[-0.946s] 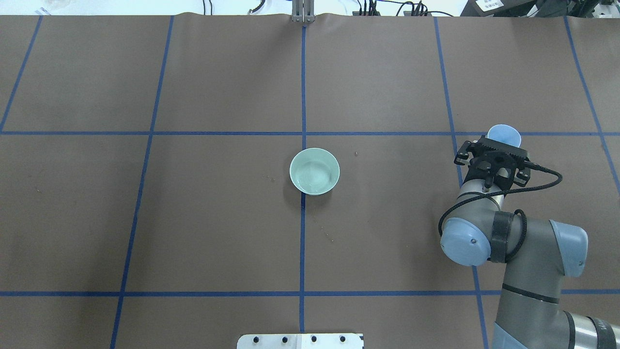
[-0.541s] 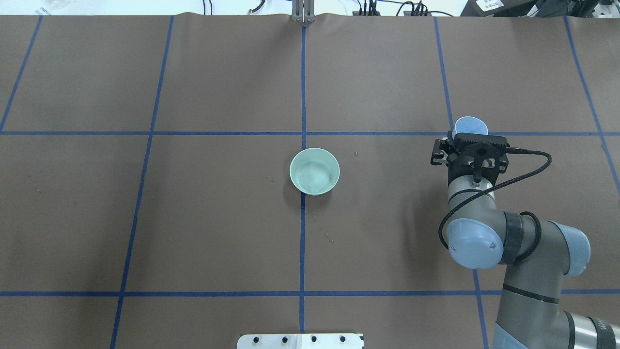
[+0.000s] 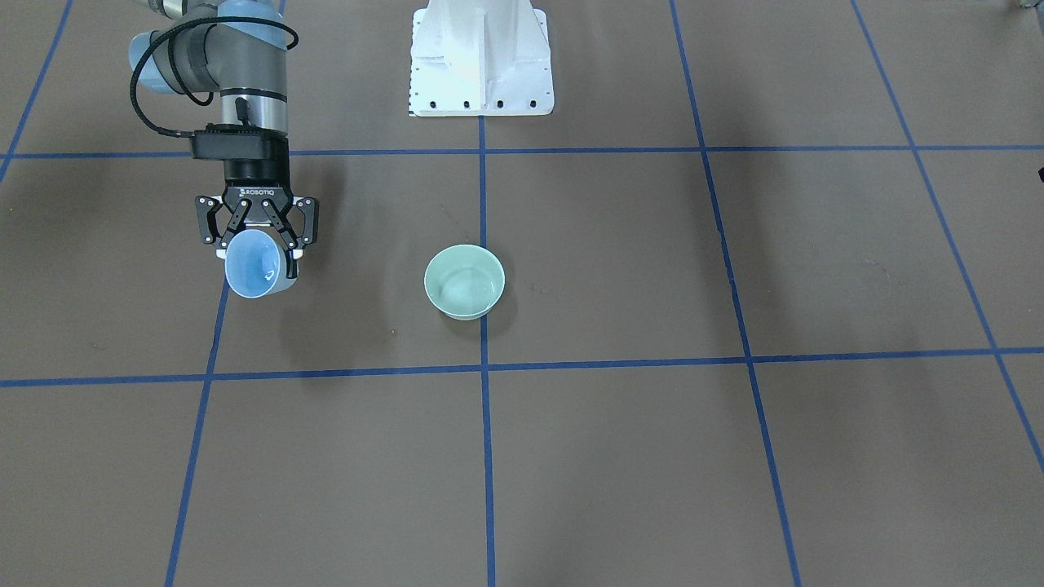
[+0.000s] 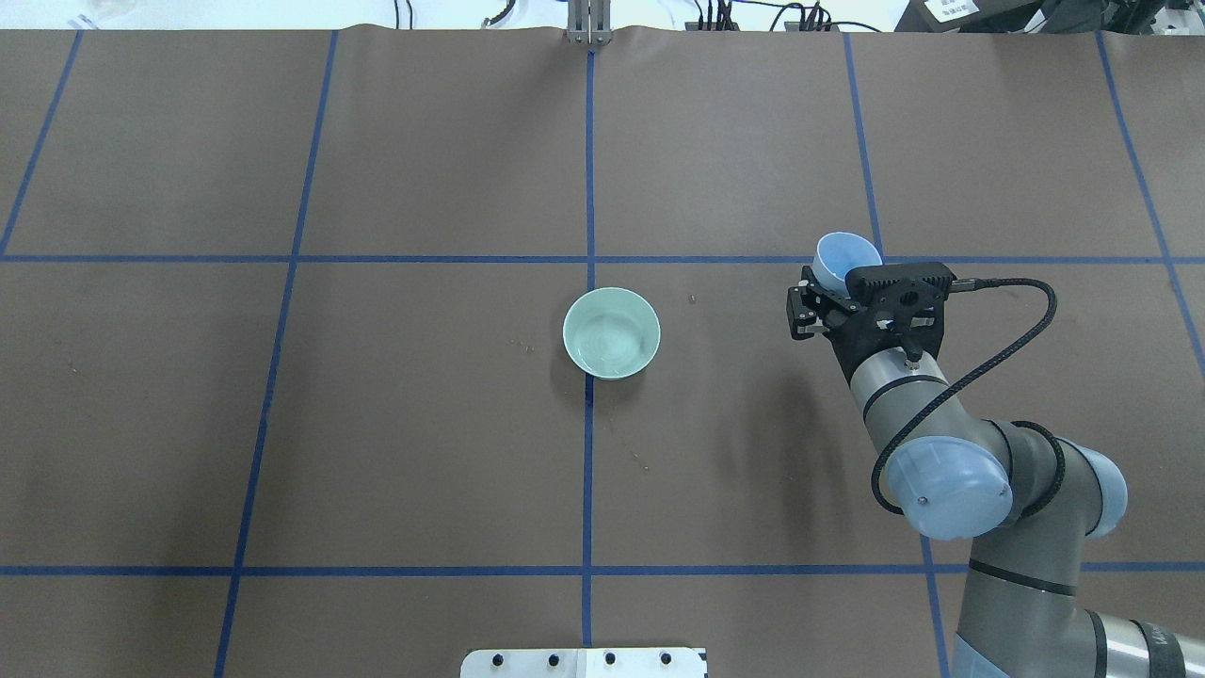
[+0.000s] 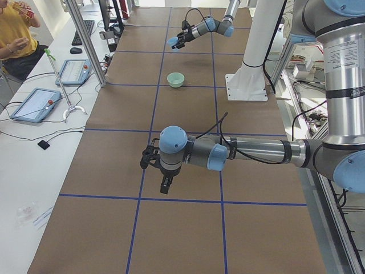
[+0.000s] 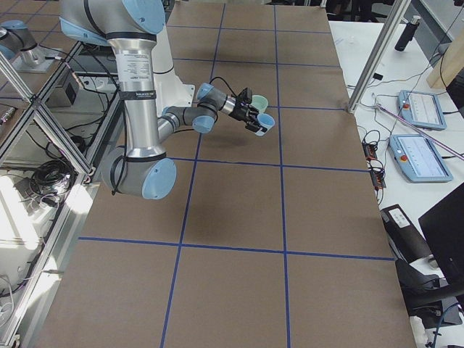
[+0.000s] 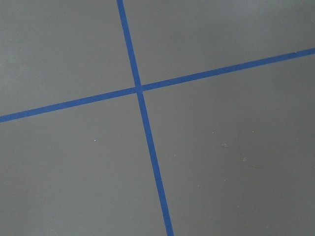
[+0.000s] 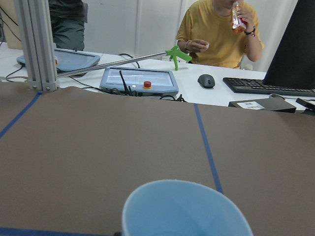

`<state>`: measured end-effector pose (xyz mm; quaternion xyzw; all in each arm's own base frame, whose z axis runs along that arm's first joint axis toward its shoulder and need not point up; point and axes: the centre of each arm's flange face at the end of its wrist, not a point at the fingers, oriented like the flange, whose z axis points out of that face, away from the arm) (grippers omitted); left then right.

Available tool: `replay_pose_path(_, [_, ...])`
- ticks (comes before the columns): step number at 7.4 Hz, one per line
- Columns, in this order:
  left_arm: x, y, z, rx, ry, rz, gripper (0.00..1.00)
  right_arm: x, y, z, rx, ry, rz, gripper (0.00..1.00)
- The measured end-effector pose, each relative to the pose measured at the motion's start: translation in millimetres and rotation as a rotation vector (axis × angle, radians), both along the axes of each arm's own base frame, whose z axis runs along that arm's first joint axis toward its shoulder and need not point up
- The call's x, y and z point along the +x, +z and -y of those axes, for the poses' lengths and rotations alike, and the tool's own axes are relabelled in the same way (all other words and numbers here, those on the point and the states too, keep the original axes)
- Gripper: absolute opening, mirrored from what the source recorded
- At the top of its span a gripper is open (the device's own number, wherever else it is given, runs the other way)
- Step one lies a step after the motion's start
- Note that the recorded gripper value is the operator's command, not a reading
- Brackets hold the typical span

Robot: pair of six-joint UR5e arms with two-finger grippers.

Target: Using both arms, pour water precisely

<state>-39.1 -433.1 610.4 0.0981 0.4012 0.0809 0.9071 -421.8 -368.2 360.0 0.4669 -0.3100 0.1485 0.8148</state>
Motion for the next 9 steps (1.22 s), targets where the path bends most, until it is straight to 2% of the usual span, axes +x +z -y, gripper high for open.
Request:
replay_pose_path(2, [0.7, -1.3, 1.5, 0.001, 0.002, -0.007, 0.99, -18.5, -21.1, -15.5, 0.056, -0.099, 0.044, 0.0])
replay_pose_path(3, [0.8, -0.8, 2.0, -0.001, 0.002, -0.008, 0.99, -31.7, -27.1, -25.9, 0.089, -0.15, 0.03, 0.0])
replay_pose_path(6, [0.9, 5.2, 2.2, -0.012, 0.002, -0.009, 0.99, -65.6, -55.0, -56.5, 0.22, -0.308, -0.099, 0.0])
replay_pose_path(7, [1.0, 5.6, 2.1, -0.013, 0.002, -0.009, 0.99, -73.9, -64.8, -62.9, 0.247, -0.365, -0.119, 0.0])
replay_pose_path(9, [0.9, 6.6, 1.0, -0.015, 0.002, -0.009, 0.99, -81.4, -69.4, -66.2, 0.263, -0.439, -0.143, 0.0])
